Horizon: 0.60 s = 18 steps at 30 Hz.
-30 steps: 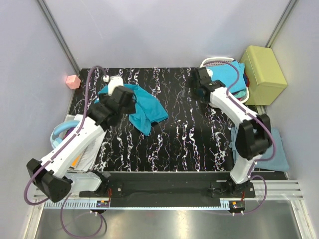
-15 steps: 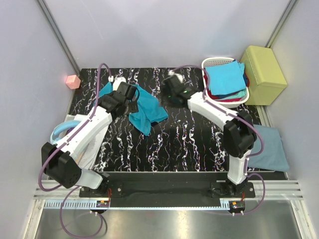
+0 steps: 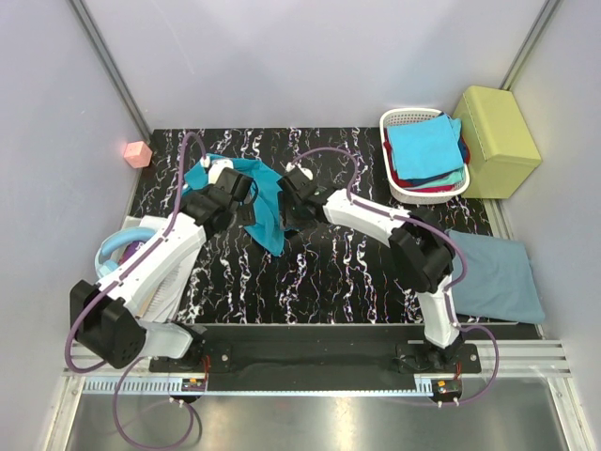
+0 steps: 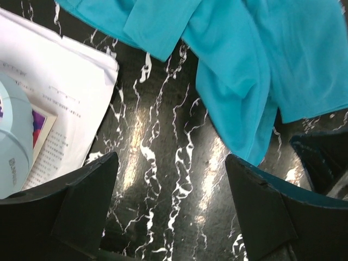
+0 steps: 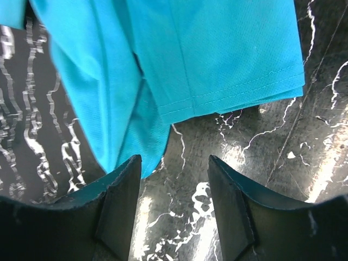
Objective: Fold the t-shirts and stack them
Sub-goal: Flatten out the tshirt
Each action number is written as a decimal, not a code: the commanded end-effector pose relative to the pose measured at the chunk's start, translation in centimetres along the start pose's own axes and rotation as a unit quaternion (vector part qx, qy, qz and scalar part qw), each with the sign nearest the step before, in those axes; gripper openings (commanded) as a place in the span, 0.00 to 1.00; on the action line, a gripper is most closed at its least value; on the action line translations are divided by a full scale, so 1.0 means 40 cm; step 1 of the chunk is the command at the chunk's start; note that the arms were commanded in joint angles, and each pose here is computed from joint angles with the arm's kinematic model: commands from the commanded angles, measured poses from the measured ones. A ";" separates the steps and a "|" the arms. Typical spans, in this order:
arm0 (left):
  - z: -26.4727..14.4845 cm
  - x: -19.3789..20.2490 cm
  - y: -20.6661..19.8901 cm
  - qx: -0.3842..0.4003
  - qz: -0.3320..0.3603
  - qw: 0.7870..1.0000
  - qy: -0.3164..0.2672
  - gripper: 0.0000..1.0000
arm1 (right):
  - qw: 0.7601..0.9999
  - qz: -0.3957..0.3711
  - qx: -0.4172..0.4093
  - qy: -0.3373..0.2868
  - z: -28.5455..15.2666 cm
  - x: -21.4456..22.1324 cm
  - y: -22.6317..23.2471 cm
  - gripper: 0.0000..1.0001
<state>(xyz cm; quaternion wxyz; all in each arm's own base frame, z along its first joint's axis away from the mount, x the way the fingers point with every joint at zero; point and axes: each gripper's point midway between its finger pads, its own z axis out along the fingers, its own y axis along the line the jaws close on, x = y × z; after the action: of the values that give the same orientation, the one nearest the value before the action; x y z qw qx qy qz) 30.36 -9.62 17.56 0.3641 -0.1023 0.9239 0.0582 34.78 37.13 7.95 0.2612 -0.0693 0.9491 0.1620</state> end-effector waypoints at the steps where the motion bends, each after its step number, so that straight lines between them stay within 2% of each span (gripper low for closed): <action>1: -0.003 0.015 0.001 0.015 -0.010 1.000 -0.001 0.86 | 1.000 0.006 -0.006 0.002 0.030 -0.006 0.022 0.59; 11: -0.011 0.037 0.028 0.012 0.007 1.000 -0.002 0.86 | 0.999 0.000 -0.045 -0.004 0.070 -0.023 0.141 0.55; 18: -0.016 0.053 0.040 0.013 0.010 1.000 -0.001 0.86 | 0.999 0.004 -0.045 -0.005 0.092 -0.021 0.161 0.51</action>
<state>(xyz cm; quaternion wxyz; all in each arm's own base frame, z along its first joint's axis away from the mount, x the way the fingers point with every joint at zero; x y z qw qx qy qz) 28.04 -8.60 16.07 0.3510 -0.0884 0.9303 0.0602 35.53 43.18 6.25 0.2559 -0.0826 0.9444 0.1890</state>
